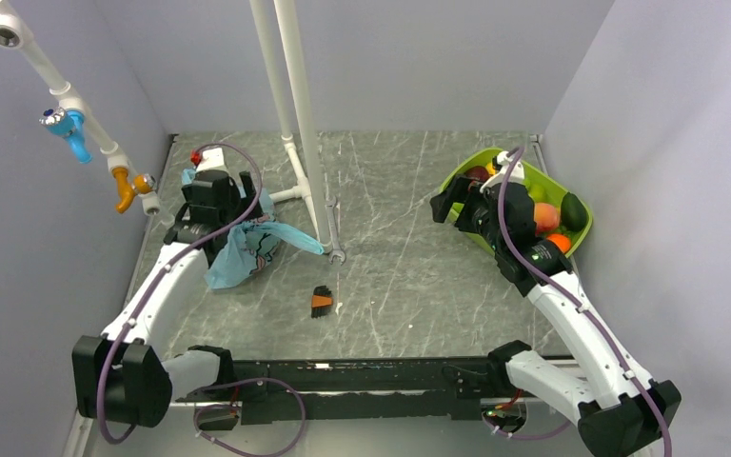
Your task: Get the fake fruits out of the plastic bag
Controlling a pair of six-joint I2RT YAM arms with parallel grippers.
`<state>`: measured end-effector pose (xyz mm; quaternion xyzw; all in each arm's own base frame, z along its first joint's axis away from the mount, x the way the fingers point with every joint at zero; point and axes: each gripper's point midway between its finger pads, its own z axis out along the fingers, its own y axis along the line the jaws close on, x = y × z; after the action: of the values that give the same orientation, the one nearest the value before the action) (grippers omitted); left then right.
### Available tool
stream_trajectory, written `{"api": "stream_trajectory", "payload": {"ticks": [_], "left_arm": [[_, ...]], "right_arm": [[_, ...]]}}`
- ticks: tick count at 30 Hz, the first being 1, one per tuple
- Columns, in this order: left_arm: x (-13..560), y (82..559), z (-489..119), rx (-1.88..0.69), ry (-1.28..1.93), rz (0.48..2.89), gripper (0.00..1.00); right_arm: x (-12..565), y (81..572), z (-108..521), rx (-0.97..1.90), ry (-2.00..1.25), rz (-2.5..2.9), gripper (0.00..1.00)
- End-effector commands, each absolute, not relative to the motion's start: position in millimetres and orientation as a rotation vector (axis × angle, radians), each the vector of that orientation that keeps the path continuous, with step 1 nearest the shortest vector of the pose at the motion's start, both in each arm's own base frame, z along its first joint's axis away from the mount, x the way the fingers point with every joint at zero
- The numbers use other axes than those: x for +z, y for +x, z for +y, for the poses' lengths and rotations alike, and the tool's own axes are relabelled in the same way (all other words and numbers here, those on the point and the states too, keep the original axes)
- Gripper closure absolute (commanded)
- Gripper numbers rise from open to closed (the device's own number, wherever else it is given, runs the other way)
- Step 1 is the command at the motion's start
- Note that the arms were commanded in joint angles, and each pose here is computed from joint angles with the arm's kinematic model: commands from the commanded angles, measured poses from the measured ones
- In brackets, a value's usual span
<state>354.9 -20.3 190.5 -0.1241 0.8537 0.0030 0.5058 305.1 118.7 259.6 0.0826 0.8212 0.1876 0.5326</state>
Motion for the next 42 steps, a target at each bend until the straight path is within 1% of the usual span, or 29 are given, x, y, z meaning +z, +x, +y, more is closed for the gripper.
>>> {"api": "stream_trajectory", "payload": {"ticks": [1, 4, 7, 9, 11, 15, 16, 17, 18, 20, 22, 25, 29, 31, 33, 35, 37, 40, 42], "left_arm": [[194.6, 359.5, -6.7, 0.087, -0.385, 2.078, 0.06], [181.0, 358.0, -5.0, 0.106, -0.424, 2.123, 0.13], [167.0, 361.7, -15.1, 0.06, -0.393, 2.179, 0.15], [159.3, 366.8, -20.3, 0.033, -0.366, 2.211, 0.21], [154.6, 373.1, -22.7, 0.0, -0.326, 2.225, 0.32], [155.2, 381.4, -31.1, -0.097, -0.241, 2.257, 0.6], [156.1, 381.7, -35.6, -0.123, -0.206, 2.269, 0.68], [157.0, 381.6, -41.8, -0.157, -0.166, 2.278, 0.79], [157.8, 381.1, -48.1, -0.192, -0.127, 2.283, 0.85], [161.5, 380.6, -63.3, -0.286, -0.054, 2.287, 0.93], [168.1, 380.7, -73.1, -0.348, -0.01, 2.285, 0.97], [173.5, 377.2, -81.3, -0.4, 0.041, 2.275, 0.98], [186.6, 371.9, -82.4, -0.4, 0.097, 2.244, 0.99], [187.3, 361.9, -83.9, -0.357, 0.164, 2.263, 0.99], [180.5, 345.9, -87.5, -0.262, 0.275, 2.337, 1.0], [167.5, 321.6, -95.5, -0.324, 0.317, 2.429, 1.0], [156.5, 298.8, -102.7, -0.407, 0.335, 2.462, 1.0], [158.7, 276.1, -108.3, -0.477, 0.343, 2.431, 1.0], [164.1, 267.2, -115.4, -0.54, 0.352, 2.387, 0.97]], "right_arm": [[261.2, 304.0, 126.2, 0.503, 0.191, 1.954, 0.0], [258.9, 304.6, 128.0, 0.51, 0.19, 1.961, 0.0], [255.5, 306.0, 130.5, 0.518, 0.19, 1.975, 0.0], [252.1, 306.6, 132.7, 0.529, 0.191, 1.986, 0.0], [248.1, 307.4, 135.8, 0.54, 0.188, 2.0, 0.0], [237.2, 310.1, 142.4, 0.559, 0.174, 2.036, 0.0], [234.1, 310.3, 145.6, 0.568, 0.159, 2.049, 0.0], [230.0, 310.0, 151.2, 0.592, 0.136, 2.071, 0.0], [228.7, 309.6, 155.5, 0.608, 0.114, 2.084, 0.0], [227.7, 309.7, 165.6, 0.649, 0.048, 2.101, 0.0], [223.5, 309.0, 174.6, 0.69, 0.002, 2.118, 0.0], [220.2, 304.2, 189.4, 0.778, -0.064, 2.13, 0.0], [214.7, 291.6, 215.1, 0.871, -0.206, 2.109, 0.0], [211.6, 281.4, 229.9, 0.902, -0.269, 2.103, 0.0], [206.4, 272.6, 239.5, 0.905, -0.325, 2.114, 0.0], [199.0, 267.8, 242.0, 0.866, -0.356, 2.136, 0.0], [192.9, 264.3, 241.5, 0.839, -0.375, 2.145, 0.0], [191.8, 255.7, 249.9, 0.87, -0.439, 2.119, 0.0], [193.6, 250.3, 260.3, 0.876, -0.495, 2.083, 0.0]]}}
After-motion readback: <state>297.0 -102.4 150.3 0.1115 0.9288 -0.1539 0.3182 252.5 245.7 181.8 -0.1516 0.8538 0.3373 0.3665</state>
